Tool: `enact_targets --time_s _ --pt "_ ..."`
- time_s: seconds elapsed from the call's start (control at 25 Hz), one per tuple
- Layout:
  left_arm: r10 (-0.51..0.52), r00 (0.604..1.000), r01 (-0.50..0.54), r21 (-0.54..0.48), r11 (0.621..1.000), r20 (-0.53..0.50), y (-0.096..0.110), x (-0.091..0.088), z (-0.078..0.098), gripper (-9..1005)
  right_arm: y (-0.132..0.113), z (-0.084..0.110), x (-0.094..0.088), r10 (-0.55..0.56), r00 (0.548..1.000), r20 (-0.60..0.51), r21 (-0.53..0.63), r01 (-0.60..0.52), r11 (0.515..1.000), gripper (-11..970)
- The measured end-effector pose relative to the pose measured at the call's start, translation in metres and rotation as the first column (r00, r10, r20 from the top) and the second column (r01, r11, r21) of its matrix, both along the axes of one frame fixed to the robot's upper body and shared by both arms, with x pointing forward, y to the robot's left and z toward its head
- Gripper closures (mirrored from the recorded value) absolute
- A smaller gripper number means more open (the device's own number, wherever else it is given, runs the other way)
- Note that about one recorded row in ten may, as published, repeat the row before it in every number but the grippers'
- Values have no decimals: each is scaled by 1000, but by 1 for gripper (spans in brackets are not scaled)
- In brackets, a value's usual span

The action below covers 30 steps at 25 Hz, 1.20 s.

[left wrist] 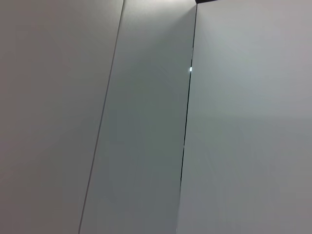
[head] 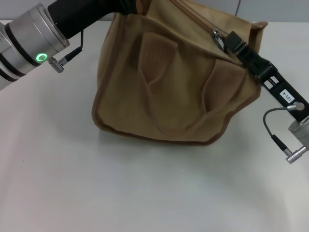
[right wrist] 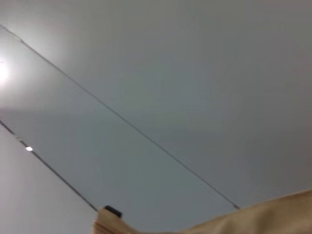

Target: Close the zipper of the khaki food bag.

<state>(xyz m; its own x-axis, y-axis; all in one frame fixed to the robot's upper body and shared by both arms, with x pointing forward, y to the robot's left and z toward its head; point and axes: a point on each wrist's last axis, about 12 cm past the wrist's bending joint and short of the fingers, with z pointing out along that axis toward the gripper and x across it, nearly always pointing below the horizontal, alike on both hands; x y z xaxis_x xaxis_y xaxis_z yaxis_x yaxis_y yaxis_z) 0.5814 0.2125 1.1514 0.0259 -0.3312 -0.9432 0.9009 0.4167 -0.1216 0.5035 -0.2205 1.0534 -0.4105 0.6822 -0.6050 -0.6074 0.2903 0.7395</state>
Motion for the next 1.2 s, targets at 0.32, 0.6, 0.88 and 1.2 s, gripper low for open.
enact_targets --time_s 0.32,0.6,0.88,1.2 --pt "1 1000 -1 1 1000 -1 0 0 0 953 5 2 6 33 999 -3 -19 -33 999 370" --pt "0 1000 0 1 1000 3 0 0 1 952 4 -3 7 19 999 -39 -36 -21 999 376" --pt "-2 1000 2 0 1000 8 -1 2 2 952 4 -5 7 23 999 -49 -48 -25 999 397" --pt "-8 1000 8 0 1000 15 -3 2 4 951 7 -5 8 43 998 -54 -65 -46 997 424"
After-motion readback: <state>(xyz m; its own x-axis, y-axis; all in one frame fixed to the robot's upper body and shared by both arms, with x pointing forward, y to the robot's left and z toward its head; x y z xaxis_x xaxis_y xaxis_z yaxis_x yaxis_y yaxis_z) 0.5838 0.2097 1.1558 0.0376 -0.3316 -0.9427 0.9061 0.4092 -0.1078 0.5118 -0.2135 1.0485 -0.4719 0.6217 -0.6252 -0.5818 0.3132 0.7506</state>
